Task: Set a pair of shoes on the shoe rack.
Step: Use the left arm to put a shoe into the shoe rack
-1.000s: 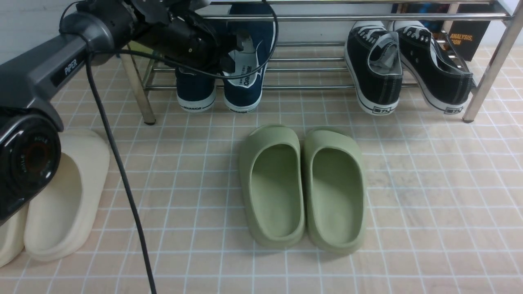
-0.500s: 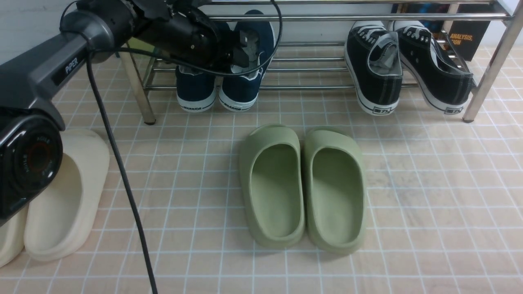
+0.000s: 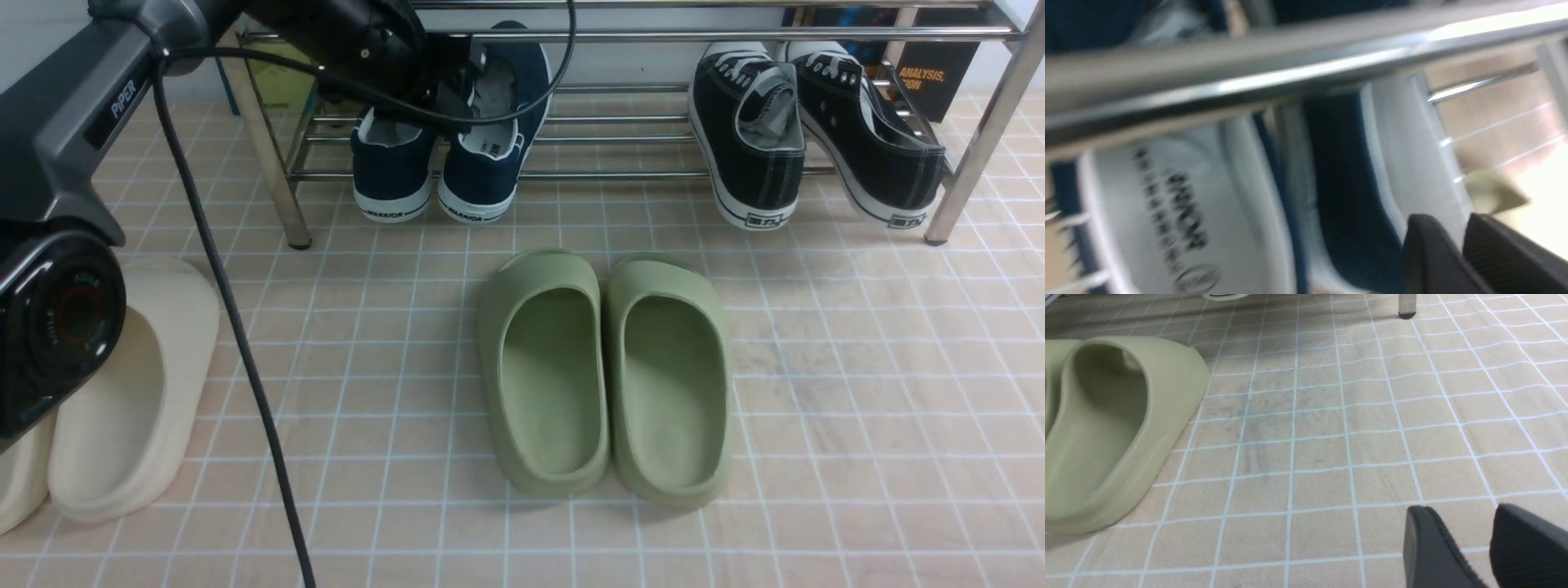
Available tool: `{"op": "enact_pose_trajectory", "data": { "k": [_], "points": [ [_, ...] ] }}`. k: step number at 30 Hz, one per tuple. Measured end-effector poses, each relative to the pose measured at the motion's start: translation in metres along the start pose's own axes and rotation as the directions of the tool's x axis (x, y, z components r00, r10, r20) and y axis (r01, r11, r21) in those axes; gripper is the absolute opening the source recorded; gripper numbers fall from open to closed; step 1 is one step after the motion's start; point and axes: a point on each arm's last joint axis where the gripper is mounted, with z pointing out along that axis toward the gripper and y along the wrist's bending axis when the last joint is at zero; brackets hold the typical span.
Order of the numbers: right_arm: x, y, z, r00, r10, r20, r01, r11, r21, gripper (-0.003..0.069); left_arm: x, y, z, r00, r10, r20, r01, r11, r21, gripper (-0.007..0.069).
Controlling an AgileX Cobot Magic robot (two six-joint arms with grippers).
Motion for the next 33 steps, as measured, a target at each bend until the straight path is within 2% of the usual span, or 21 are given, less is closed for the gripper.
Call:
{"op": "enact_pose_trajectory", "data": {
  "k": [2, 6, 8, 12, 18, 27, 33],
  "points": [
    [0.0, 0.0, 0.0, 1.0, 0.0, 0.0, 0.0, 1.0, 0.0, 0.0239, 0.002, 0.003, 0.0, 1.0, 0.004, -0.021, -0.004, 0.999, -0.031, 0.0058],
    [0.0, 0.0, 0.0, 1.0, 0.0, 0.0, 0.0, 1.0, 0.0, 0.0239, 0.005, 0.005, 0.0, 0.999, -0.004, -0.05, 0.001, 0.998, -0.059, 0.0004],
    [0.0, 0.0, 0.0, 1.0, -0.001, 0.0, 0.001, 1.0, 0.0, 0.0239, 0.005, 0.004, 0.001, 0.998, 0.001, -0.056, -0.005, 0.997, -0.072, 0.0002],
    [0.0, 0.0, 0.0, 1.0, -0.001, 0.0, 0.001, 1.0, 0.0, 0.0239, 0.008, -0.005, 0.008, 0.993, 0.083, -0.08, -0.097, 0.979, -0.181, 0.0002],
    [0.0, 0.0, 0.0, 1.0, -0.001, 0.0, 0.001, 1.0, 0.0, 0.0239, 0.012, -0.021, 0.03, 0.985, 0.152, -0.08, -0.169, 0.944, -0.283, 0.0002],
    [0.0, 0.0, 0.0, 1.0, 0.0, 0.0, 0.0, 1.0, 0.0, 0.0239, 0.002, -0.026, 0.025, 0.992, 0.128, -0.004, -0.123, 0.942, -0.312, 0.0003],
    [0.0, 0.0, 0.0, 1.0, 0.0, 0.0, 0.0, 1.0, 0.0, 0.0239, -0.015, -0.044, -0.022, 0.986, 0.13, 0.103, -0.094, 0.948, -0.304, 0.001]
  ]
}}
